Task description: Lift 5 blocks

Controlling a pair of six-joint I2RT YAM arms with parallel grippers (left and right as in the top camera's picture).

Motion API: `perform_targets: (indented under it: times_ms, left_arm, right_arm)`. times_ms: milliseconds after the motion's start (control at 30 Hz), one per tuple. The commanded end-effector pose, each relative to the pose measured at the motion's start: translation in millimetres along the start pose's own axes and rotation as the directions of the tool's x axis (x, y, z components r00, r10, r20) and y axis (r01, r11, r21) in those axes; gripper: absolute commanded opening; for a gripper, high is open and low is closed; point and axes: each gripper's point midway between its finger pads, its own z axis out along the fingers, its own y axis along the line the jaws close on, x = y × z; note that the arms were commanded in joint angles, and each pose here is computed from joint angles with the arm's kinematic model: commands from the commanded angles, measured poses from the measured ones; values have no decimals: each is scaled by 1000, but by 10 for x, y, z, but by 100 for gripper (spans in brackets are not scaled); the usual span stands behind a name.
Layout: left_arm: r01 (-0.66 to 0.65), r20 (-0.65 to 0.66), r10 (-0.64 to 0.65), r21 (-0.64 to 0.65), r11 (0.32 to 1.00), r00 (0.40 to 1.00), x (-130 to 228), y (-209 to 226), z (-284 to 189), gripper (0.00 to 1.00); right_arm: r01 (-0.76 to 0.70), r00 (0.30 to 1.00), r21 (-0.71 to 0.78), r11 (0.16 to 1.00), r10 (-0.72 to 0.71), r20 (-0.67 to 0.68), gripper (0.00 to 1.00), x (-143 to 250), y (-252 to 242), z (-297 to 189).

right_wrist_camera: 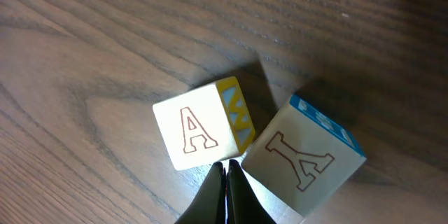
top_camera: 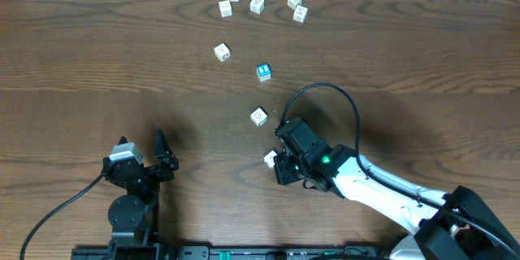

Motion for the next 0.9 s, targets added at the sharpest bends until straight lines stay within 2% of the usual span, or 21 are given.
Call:
perform_targets:
  times_ms: [0,267,533,700,867]
  left_arm:
    - [-15,-45,14,-19,1000,999,170,51,14,79]
    - [-15,-45,14,-19,1000,999,171,51,14,79]
    - [-15,-45,14,-19,1000,999,170,51,14,79]
    - [-15,-45,14,-19,1000,999,170,51,14,79]
    - [-15,-45,14,-19,1000,999,171,51,14,79]
  right_arm:
    - [23,999,-16,1000,-24,-37,1,118,70,22]
    - [71,992,46,996,-66,-108,1,395,86,10]
    - [101,991,20,995,-99,-85,1,336,141,17]
    - [206,978,-97,974,-209,-23,1,204,387,19]
    - [227,974,-98,969,-227,17,1,100,389,30]
